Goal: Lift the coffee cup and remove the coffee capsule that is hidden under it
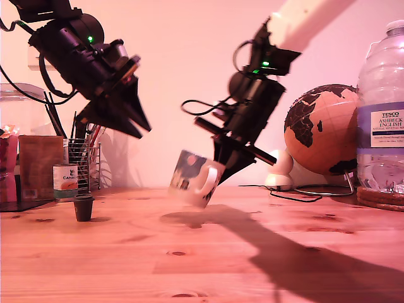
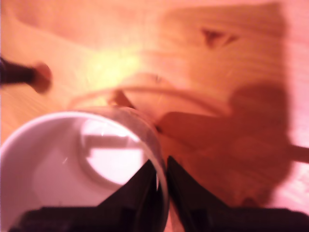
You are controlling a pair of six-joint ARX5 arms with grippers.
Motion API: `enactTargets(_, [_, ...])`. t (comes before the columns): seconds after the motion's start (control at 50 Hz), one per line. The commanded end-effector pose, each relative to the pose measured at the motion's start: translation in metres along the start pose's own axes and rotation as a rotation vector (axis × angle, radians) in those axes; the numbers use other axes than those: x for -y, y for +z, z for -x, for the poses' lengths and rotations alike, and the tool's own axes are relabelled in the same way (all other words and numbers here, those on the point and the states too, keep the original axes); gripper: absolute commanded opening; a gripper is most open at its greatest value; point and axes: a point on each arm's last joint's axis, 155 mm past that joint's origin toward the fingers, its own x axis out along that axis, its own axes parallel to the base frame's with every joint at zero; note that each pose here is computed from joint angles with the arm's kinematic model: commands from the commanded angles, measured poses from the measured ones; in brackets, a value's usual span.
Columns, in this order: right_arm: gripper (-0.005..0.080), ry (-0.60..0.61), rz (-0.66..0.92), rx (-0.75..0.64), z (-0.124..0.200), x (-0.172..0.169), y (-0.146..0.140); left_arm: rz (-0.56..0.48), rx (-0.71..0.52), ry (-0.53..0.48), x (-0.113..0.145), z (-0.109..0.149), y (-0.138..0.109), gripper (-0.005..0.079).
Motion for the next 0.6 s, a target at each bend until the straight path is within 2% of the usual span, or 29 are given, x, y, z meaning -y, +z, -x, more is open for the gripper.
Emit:
enactTargets(0.0, [-0.0011, 0.040, -0.036, 0.007, -0.002, 0.008, 0.004, 0.016, -0.009, -0.031, 0.001, -0.008, -0.003, 0.0219])
enactTargets(0.2, [-0.0011, 0.144, -0.072, 0.031, 0.008, 0.005, 0.012, 0.019, -0.007, -0.067, 0.005, -0.011, -0.004, 0.0219])
enactTargets(0.34, [-0.0011, 0.172, -0.079, 0.032, 0.011, 0.004, 0.014, 0.031, -0.003, -0.067, 0.001, -0.018, -0.003, 0.0219])
enactTargets(0.58, [-0.0011, 0.251, -0.092, 0.048, 0.015, -0.010, 0.020, 0.087, -0.040, -0.145, 0.003, -0.043, -0.015, 0.0219])
